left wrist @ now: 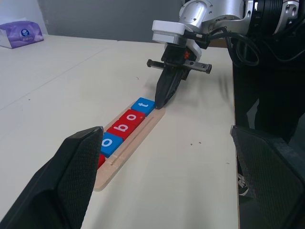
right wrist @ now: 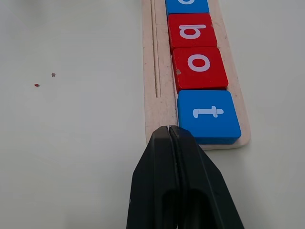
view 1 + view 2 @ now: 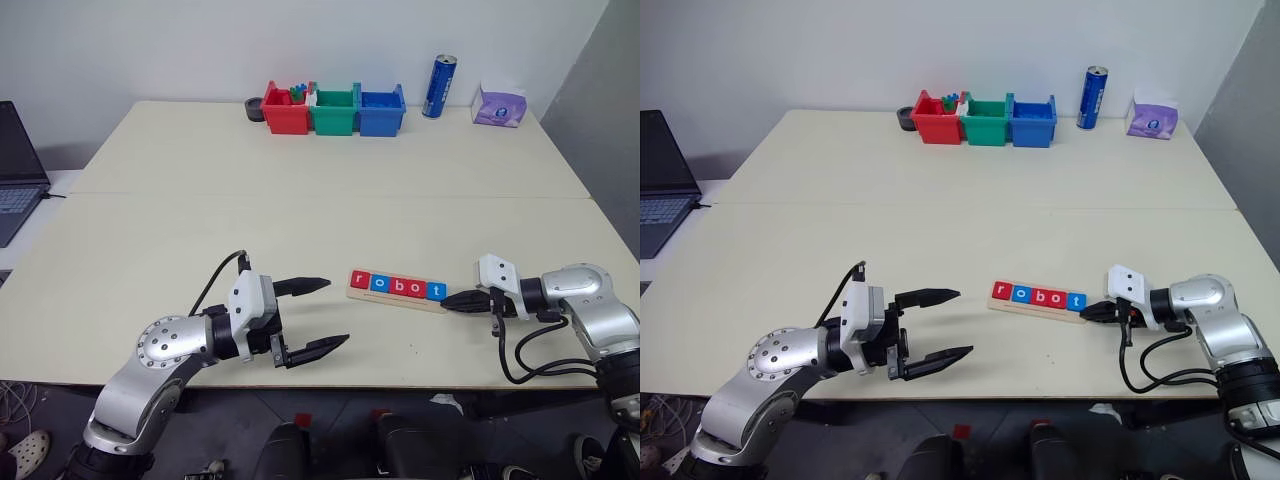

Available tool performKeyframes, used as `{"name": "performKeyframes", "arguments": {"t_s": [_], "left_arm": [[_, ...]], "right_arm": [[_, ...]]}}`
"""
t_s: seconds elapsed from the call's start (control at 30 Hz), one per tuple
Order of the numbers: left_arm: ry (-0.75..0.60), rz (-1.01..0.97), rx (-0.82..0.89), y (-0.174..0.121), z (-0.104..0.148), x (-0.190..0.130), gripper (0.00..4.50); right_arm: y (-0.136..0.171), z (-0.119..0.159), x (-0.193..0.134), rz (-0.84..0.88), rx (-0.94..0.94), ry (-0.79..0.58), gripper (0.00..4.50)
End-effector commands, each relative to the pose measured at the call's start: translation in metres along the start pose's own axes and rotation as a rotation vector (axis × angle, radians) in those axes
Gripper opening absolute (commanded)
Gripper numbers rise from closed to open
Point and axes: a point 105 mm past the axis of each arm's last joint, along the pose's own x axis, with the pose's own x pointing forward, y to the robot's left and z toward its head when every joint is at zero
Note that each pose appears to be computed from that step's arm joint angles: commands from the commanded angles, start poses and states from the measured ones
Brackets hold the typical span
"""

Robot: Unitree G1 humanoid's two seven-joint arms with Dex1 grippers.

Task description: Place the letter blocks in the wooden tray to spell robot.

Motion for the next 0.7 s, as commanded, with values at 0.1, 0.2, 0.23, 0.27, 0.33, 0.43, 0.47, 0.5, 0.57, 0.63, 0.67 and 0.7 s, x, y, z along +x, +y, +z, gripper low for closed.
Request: {"name": "performKeyframes", "arguments": {"t_s": [0.1, 0.2, 0.23, 0.27, 0.33, 0.43, 0.47, 0.5, 0.57, 0.63, 0.67, 0.7], "left_arm": [[-0.029, -0.02, 0.036, -0.004, 0.012, 0.001, 4.5], [-0.029, -0.021, 0.036, -0.004, 0.012, 0.001, 4.5], [-0.029, -0.021, 0.036, -0.003, 0.012, 0.001, 4.5], [-0.029, -0.021, 0.036, -0.003, 0.012, 0.001, 4.5], [-0.029, -0.021, 0.035, -0.004, 0.011, 0.0, 4.5], [-0.029, -0.022, 0.035, -0.003, 0.011, 0.001, 4.5], [-0.029, -0.022, 0.035, -0.003, 0.012, 0.001, 4.5], [-0.029, -0.022, 0.036, -0.003, 0.012, 0.001, 4.5], [-0.029, -0.022, 0.036, -0.003, 0.012, 0.001, 4.5], [-0.029, -0.022, 0.036, -0.003, 0.012, 0.001, 4.5], [-0.028, -0.022, 0.035, -0.004, 0.012, 0.0, 4.5], [-0.028, -0.022, 0.034, -0.004, 0.012, 0.0, 4.5]], "right_arm": [[-0.004, 0.011, -0.011, -0.019, -0.012, -0.031, 0.04], [-0.003, 0.01, -0.017, -0.012, -0.001, -0.021, 0.04], [-0.005, 0.009, -0.02, -0.015, 0.002, -0.015, 0.04], [-0.007, 0.008, -0.023, -0.023, 0.007, -0.01, 0.04], [-0.012, 0.008, -0.025, -0.042, 0.007, -0.005, 0.04], [-0.017, 0.008, -0.024, -0.06, 0.002, -0.006, 0.04], [-0.017, 0.008, -0.023, -0.062, 0.0, -0.007, 0.04], [-0.019, 0.008, -0.021, -0.067, -0.005, -0.008, 0.04], [-0.02, 0.007, -0.018, -0.072, -0.012, -0.009, 0.04], [-0.02, 0.007, -0.016, -0.073, -0.015, -0.011, 0.04], [-0.02, 0.008, -0.014, -0.072, -0.015, -0.014, 0.04], [-0.02, 0.008, -0.013, -0.072, -0.016, -0.016, 0.04]]}}
